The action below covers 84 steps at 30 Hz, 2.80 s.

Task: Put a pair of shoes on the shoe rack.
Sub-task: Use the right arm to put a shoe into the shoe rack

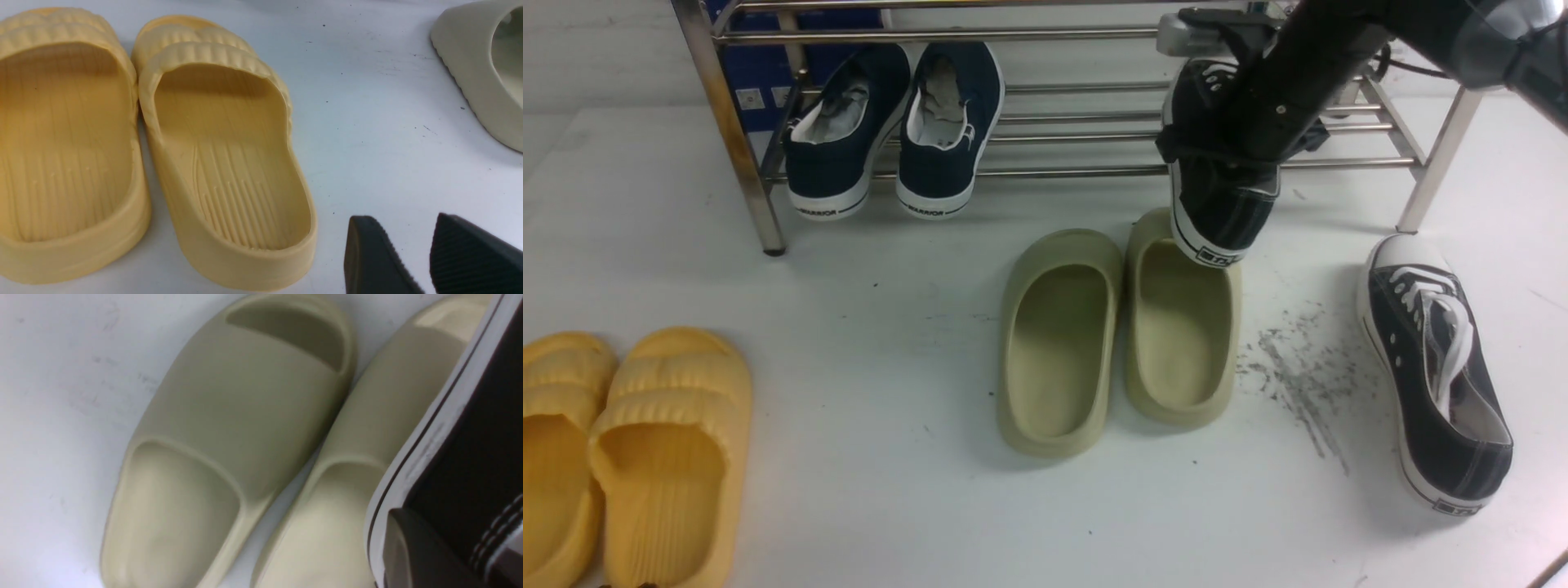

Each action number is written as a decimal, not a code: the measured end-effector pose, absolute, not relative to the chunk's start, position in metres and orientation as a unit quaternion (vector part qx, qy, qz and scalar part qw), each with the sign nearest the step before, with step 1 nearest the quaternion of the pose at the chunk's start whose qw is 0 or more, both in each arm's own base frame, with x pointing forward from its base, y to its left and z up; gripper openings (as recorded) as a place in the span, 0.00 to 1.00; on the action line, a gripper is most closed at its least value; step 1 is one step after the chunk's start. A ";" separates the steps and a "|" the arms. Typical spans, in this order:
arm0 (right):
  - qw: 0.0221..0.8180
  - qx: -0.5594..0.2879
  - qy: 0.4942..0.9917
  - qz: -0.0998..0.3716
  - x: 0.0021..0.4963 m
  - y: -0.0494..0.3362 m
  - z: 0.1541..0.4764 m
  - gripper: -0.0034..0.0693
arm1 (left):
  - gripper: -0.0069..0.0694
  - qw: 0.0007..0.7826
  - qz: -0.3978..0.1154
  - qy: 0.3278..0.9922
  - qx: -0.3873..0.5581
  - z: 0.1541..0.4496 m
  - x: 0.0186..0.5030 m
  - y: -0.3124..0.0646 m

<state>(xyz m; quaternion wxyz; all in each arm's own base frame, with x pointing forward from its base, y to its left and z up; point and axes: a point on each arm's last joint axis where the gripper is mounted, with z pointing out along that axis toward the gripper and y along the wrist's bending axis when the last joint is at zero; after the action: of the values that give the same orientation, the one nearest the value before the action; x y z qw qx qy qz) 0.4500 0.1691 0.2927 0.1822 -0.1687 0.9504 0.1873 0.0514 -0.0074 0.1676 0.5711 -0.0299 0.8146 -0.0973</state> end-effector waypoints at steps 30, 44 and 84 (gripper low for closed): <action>0.189 -0.219 0.939 0.188 0.472 0.155 0.250 0.08 | 0.40 0.571 -0.097 0.815 -0.030 0.168 0.051 -0.007; 0.212 -0.227 0.933 0.182 0.469 0.152 0.270 0.08 | 0.40 0.571 -0.097 0.815 -0.030 0.168 0.051 -0.007; 0.314 -0.206 0.910 0.174 0.446 0.143 0.341 0.51 | 0.40 0.571 -0.097 0.815 -0.030 0.168 0.051 -0.007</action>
<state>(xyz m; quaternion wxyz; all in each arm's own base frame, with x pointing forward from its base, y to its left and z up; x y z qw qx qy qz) 0.4456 0.1428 0.3407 0.3137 -0.2065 0.9103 0.1741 0.0514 -0.0074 0.1676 0.5711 -0.0299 0.8146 -0.0973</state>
